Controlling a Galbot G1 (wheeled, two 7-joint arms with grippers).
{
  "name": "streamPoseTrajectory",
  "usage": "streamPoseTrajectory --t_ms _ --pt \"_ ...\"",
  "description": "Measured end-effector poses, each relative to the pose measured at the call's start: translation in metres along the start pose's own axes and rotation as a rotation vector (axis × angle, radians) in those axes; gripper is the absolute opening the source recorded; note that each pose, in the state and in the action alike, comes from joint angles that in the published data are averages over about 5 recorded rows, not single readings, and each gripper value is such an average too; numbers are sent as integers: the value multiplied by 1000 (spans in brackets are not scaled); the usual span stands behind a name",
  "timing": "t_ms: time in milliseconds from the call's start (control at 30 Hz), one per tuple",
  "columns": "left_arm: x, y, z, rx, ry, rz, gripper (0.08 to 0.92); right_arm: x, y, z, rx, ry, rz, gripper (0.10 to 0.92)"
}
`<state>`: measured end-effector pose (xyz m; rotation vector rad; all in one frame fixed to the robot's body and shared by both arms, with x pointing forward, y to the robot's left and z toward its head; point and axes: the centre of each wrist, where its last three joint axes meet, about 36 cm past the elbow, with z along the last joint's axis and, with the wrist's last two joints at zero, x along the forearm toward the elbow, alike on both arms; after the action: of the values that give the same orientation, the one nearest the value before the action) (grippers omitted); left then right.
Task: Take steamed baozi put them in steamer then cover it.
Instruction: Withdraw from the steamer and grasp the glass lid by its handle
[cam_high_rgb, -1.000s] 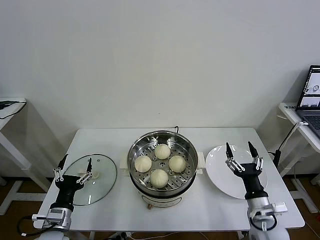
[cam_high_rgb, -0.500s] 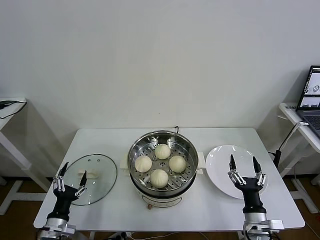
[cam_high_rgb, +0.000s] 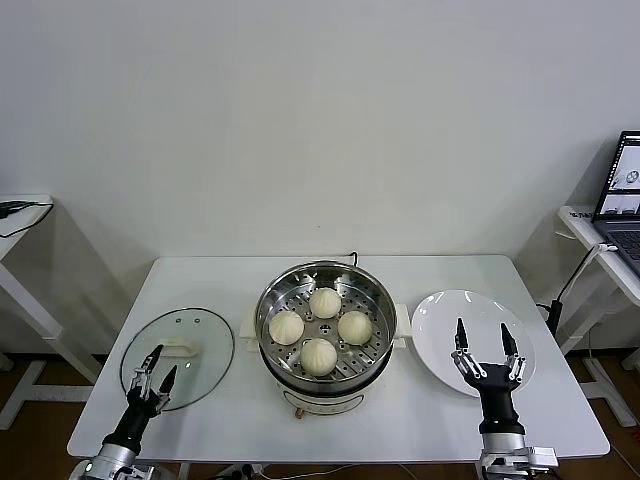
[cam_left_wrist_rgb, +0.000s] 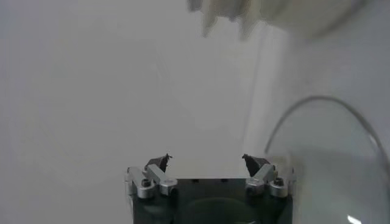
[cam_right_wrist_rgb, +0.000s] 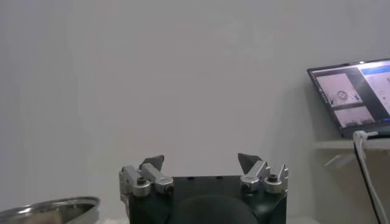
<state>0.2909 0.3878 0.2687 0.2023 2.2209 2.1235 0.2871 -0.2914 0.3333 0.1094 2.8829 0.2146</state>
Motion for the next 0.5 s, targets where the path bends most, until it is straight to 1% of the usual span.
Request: streamPoseTrajectory --t_ms 200,500 --pt "-13 -9 11 -59 -9 13 823 2 1 5 3 7 1 823" --pt "-37 -14 20 -91 -8 1 823 5 0 8 17 12 0 823"
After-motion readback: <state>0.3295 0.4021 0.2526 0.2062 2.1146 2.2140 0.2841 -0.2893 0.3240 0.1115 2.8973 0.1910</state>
